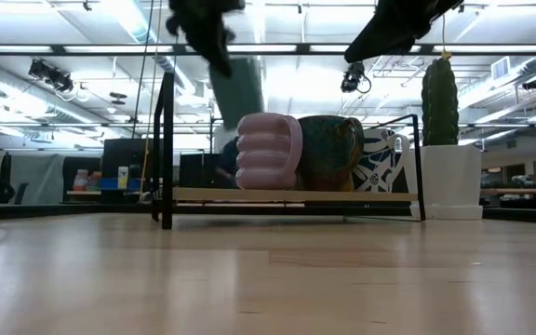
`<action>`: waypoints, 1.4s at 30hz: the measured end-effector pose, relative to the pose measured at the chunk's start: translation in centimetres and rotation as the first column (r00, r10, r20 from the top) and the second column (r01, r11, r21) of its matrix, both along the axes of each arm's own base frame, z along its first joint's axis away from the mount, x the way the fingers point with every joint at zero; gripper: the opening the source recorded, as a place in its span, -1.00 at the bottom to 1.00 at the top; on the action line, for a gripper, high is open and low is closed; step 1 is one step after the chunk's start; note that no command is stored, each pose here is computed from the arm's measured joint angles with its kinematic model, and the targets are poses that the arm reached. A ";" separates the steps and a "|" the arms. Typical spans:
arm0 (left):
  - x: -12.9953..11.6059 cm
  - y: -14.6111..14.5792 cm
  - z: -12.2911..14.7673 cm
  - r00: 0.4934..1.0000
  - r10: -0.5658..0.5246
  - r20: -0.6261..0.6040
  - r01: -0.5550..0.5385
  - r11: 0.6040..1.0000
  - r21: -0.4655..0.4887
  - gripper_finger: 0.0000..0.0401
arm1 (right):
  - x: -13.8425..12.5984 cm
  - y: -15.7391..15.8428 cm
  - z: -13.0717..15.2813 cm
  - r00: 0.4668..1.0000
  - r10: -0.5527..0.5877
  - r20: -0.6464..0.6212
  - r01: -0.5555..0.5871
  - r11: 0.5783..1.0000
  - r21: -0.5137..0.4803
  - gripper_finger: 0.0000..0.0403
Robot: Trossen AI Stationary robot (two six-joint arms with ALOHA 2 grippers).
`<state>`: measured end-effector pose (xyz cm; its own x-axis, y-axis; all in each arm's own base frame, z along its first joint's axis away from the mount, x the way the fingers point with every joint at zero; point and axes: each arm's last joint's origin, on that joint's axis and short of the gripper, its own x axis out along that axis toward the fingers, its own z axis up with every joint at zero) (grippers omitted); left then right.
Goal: Place coffee mugs
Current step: Put the light blue mug on the shelf
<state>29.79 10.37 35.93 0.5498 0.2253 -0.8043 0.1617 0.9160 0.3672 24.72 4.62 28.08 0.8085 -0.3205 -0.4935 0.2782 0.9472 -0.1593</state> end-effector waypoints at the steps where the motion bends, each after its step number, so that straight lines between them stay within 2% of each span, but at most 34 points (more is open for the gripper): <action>1: -0.2 0.7 -0.6 1.000 0.015 -0.020 -0.015 1.000 -0.005 -0.79 | 0.0 0.0 0.0 1.000 -0.001 0.000 0.001 1.000 0.001 -0.62; 4: -0.6 2.0 -2.1 0.996 0.043 -0.077 -0.045 0.999 -0.029 -0.79 | 0.0 0.0 0.0 1.000 -0.004 0.002 0.004 1.000 0.006 -0.62; 7: -0.6 2.8 -2.9 0.998 0.037 -0.056 -0.041 0.997 -0.069 -0.79 | 0.0 0.0 0.1 1.000 -0.003 0.010 0.003 1.000 0.008 -0.62; 17: -0.2 1.6 -4.8 0.999 -0.026 -0.044 0.018 0.983 -0.182 -0.81 | 0.2 0.0 0.3 0.999 0.008 0.032 -0.008 1.000 -0.004 -0.62; 32: 0.2 1.4 -7.7 0.999 -0.012 -0.037 0.005 0.983 -0.185 -0.81 | 0.2 0.1 0.4 0.999 0.009 0.039 -0.009 1.000 -0.003 -0.62; 42: 0.8 1.7 -7.8 1.000 -0.008 0.013 0.010 0.986 -0.163 -0.79 | 0.2 0.1 0.4 0.999 0.009 0.040 -0.009 1.000 -0.004 -0.62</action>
